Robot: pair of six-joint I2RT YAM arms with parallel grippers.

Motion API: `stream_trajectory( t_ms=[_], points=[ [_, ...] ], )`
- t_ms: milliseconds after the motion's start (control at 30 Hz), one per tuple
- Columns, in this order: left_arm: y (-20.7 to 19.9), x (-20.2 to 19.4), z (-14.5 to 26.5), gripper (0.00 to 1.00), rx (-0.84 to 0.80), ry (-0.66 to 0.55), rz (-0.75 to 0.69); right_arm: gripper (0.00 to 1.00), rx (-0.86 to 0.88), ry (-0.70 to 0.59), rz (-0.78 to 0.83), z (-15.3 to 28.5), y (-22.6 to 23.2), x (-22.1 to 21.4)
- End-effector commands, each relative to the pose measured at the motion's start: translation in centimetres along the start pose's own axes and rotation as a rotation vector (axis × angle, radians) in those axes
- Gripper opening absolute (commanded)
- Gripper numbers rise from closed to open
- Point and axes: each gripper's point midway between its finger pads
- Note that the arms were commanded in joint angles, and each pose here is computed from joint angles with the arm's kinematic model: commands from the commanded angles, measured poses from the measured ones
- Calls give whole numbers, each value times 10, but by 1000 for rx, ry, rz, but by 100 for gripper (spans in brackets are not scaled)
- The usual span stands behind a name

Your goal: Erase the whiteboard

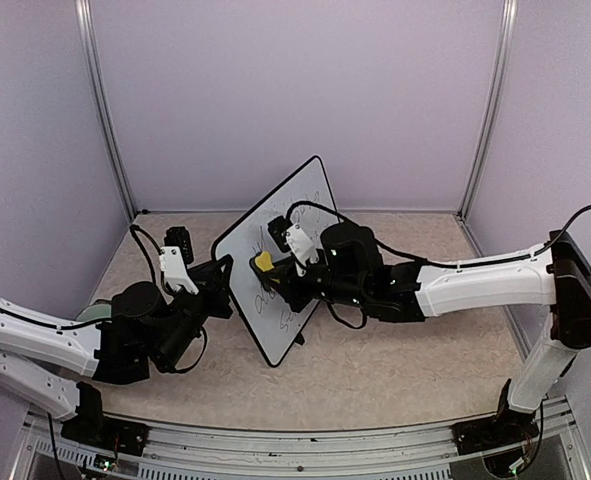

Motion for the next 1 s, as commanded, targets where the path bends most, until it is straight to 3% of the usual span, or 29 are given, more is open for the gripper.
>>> stream_trajectory(
  t_ms=[0, 200, 500, 633, 733, 967],
  points=[
    [-4, -7, 2, 0, -33, 31, -100, 0, 69, 158, -65, -1, 15, -80],
    [-4, -7, 1, 0, -34, 31, -99, 0, 54, 151, -60, 10, 12, -83],
    [-5, -10, 1, 0, -34, 40, -97, 0, -20, -10, -7, -5, -22, 17],
    [-3, -10, 2, 0, -30, 41, -93, 0, -38, -38, -11, -9, -40, 37],
    [-3, -10, 2, 0, -31, 41, -91, 0, -30, -22, -20, -12, -44, 28],
    [-4, -13, 1, 0, -35, 43, -96, 0, 138, 56, -60, -15, -6, -38]
  ],
)
Point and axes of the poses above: each gripper's point midway between its finger pads, its own z axis back along the fingers, its own y axis along the line the jaws close on, x = y × z, and after that the axes turned 7 degrees about z, right-handed
